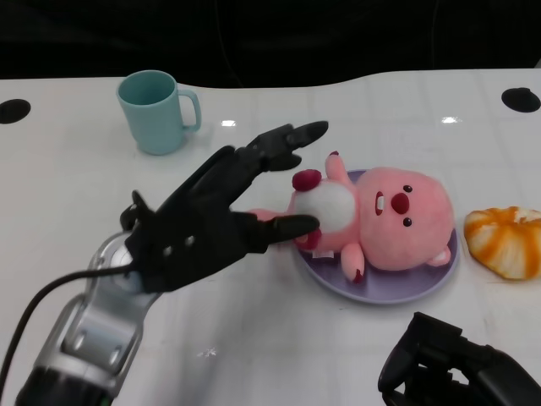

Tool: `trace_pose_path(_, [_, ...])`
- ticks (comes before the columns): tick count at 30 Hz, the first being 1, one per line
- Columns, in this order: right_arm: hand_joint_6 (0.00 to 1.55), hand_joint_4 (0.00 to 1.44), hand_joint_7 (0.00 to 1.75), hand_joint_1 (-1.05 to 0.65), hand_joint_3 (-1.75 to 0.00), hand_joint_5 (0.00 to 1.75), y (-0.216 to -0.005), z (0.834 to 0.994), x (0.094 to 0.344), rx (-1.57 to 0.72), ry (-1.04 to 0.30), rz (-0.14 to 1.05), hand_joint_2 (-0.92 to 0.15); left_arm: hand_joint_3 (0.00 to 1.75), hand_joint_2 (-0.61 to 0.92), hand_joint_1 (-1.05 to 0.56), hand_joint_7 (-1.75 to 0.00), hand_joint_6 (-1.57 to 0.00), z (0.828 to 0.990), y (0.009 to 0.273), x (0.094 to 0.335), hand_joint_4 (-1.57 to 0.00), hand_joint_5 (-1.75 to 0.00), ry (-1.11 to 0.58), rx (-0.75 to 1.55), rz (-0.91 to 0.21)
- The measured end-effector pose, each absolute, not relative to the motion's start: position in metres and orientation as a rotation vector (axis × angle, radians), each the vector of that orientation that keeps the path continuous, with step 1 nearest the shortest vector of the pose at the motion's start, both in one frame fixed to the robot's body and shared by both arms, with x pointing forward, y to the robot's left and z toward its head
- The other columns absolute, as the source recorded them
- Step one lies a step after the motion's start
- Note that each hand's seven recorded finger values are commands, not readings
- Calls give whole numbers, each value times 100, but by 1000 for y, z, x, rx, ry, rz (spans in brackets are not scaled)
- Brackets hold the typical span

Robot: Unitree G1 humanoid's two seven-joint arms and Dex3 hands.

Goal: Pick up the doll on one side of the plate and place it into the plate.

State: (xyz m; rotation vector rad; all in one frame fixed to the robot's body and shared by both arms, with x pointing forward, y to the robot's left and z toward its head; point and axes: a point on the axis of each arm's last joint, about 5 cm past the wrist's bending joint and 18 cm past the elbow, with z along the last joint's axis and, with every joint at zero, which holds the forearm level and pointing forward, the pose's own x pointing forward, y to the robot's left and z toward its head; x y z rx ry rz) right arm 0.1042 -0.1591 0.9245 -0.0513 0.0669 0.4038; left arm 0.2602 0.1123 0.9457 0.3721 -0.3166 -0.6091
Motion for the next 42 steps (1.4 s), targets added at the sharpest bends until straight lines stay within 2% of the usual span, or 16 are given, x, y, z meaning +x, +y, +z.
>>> trace_pose_path(4, [41,64,169,-21,-66,175,-159,925,104,-54,66,407,-86,13,92,-47,-22,-47,939,125,244,-13,-102,-299,250,-568])
trace_pose_path(7, [42,64,169,-20,-67,175,-159,924,104,-55,66,407,-87,12,90,-36,-29,-57,936,133,229,-24,-107,-263,150,-544])
trace_pose_path(8, [42,64,169,-21,-67,175,-159,924,105,-55,66,407,-86,20,88,-30,-36,-60,934,136,225,-32,-113,-244,114,-534])
trace_pose_path(10, [42,64,169,-21,-67,175,-159,924,105,-56,66,407,-86,78,60,-24,-56,-57,932,140,216,-40,-121,-201,38,-523])
trace_pose_path(11, [42,64,169,-22,-67,175,-159,925,105,-56,66,408,-86,105,47,-19,-70,-60,932,143,212,-49,-129,-178,-5,-516])
trace_pose_path(13, [41,64,169,-22,-67,175,-159,925,105,-57,66,408,-86,122,40,-13,-83,-65,931,146,204,-58,-135,-132,-83,-507])
trace_pose_path(15, [41,64,169,-22,-67,175,-159,925,105,-57,66,408,-86,125,42,-9,-98,-68,931,148,196,-65,-139,-95,-147,-500])
trace_pose_path(17, [42,64,169,-22,-67,175,-159,925,105,-57,66,408,-86,131,38,-12,-109,-69,931,149,189,-69,-144,-65,-193,-495])
trace_pose_path(22, [42,64,168,-22,-67,175,-159,925,105,-59,66,409,-86,146,26,-20,-118,-72,931,151,174,-72,-149,17,-250,-443])
trace_pose_path(25, [42,64,168,-22,-67,175,-160,925,105,-61,64,410,-87,148,34,-13,-115,-81,935,150,163,-83,-146,65,-248,-384])
trace_pose_path(29, [41,64,168,-21,-67,175,-160,926,104,-60,62,413,-87,142,45,-7,-122,-88,941,149,153,-87,-161,128,-254,-328])
trace_pose_path(30, [41,64,169,-20,-67,175,-160,926,104,-59,63,414,-87,141,49,-8,-136,-87,941,149,152,-88,-169,147,-267,-326])
trace_pose_path(31, [41,64,169,-20,-67,175,-160,926,104,-58,63,415,-87,141,50,-8,-141,-86,942,149,151,-88,-172,169,-282,-325])
trace_pose_path(32, [41,65,169,-20,-67,175,-160,926,104,-58,63,415,-87,141,51,-8,-155,-83,942,150,151,-90,-173,187,-294,-326])
trace_pose_path(34, [41,65,169,-20,-68,175,-160,926,104,-59,63,415,-87,142,52,-8,-165,-80,943,151,149,-91,-174,216,-318,-335])
trace_pose_path(42, [41,65,170,-18,-68,175,-165,926,105,-53,78,409,-86,142,48,-10,-174,-76,937,154,144,-92,-175,303,-377,-356])
